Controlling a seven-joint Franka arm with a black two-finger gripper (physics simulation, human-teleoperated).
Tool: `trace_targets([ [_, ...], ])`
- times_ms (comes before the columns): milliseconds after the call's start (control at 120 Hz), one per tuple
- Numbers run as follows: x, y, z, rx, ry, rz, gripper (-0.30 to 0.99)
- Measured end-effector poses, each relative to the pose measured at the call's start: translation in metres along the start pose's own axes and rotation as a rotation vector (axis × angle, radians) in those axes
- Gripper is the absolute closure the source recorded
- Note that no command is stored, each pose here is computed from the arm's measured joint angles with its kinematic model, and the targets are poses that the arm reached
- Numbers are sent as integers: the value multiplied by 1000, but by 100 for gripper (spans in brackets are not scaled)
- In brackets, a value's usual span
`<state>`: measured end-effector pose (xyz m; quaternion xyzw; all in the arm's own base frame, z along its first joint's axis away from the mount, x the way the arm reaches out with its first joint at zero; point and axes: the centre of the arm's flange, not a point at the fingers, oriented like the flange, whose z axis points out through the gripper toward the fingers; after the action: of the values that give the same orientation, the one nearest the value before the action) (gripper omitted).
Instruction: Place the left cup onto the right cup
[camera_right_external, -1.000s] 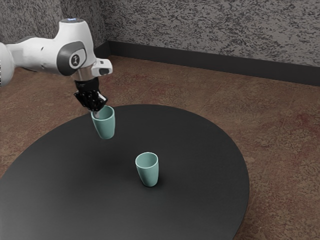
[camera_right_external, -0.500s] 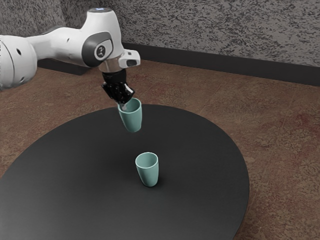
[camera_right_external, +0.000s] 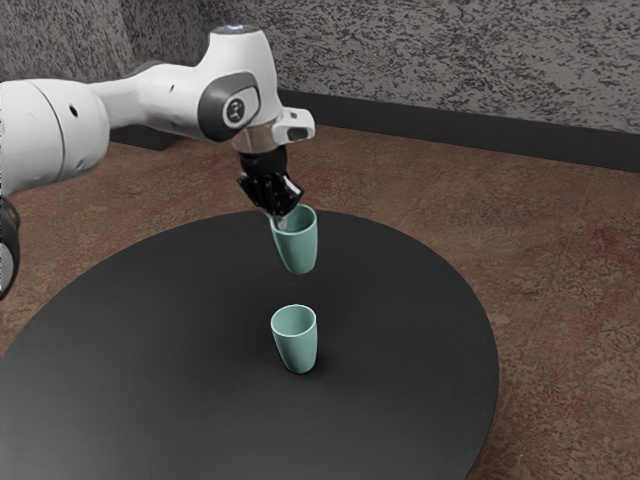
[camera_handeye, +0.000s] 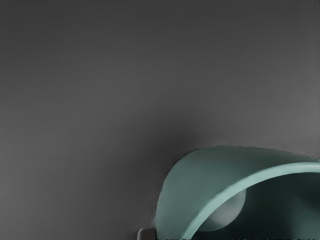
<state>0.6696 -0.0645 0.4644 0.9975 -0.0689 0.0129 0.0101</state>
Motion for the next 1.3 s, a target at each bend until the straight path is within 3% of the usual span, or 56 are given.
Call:
trace_targets([
  [400,5,10,5,-13,-4,-4,79],
  [625,-23,14,12,-9,-48,-13,79],
  [883,-57,20,1,-14,-56,-27,79],
  [1300,-60,22,-2,-25,-54,-77,79],
])
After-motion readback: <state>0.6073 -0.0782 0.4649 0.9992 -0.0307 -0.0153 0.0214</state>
